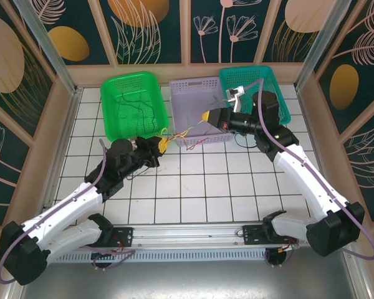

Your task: Untangle the cables

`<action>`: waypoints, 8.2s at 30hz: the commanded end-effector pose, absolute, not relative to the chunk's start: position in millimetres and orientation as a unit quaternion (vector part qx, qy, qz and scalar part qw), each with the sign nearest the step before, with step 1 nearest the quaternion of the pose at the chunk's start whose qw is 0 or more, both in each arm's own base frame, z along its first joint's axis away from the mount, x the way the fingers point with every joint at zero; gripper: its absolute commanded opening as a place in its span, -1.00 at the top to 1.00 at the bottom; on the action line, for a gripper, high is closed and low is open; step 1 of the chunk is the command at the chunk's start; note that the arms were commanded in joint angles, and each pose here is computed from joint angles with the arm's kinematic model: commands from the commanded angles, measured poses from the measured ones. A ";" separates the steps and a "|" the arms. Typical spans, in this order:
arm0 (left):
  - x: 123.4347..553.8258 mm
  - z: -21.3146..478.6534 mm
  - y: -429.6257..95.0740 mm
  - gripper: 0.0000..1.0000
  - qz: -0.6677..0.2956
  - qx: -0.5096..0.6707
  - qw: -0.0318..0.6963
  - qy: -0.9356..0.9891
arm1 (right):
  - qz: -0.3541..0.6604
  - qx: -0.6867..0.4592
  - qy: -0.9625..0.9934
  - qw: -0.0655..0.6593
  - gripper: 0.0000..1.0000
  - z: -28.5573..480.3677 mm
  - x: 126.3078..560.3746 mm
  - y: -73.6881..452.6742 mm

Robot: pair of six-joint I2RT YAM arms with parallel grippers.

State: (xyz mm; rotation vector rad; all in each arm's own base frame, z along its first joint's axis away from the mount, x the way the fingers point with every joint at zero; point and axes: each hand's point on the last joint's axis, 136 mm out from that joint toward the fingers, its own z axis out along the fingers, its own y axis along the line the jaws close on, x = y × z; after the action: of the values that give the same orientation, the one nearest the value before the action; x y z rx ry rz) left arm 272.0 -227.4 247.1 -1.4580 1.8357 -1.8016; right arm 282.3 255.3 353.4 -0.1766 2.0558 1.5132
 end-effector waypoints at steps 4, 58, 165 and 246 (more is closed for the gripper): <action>257.1 138.2 -153.0 0.85 -0.381 -0.585 0.179 0.693 | 0.567 -0.072 0.685 0.452 1.00 447.9 288.8 221.4; 310.4 264.2 -301.2 0.05 -0.464 -0.016 0.325 0.824 | 0.489 0.386 0.759 0.190 1.00 338.3 323.6 279.9; 290.2 193.3 -231.6 1.00 -0.360 -0.190 0.279 0.870 | 0.380 0.179 0.889 0.184 -0.31 258.5 256.1 293.9; 283.9 181.5 -241.0 0.50 -0.330 -0.194 0.153 0.911 | 0.365 0.084 0.921 0.107 1.00 201.7 260.8 294.9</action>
State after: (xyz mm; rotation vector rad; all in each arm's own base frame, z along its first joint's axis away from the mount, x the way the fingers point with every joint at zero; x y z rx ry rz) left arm 287.7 -242.2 182.6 -0.5947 2.5691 -0.9781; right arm 257.0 293.0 195.5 0.2810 2.7269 1.0938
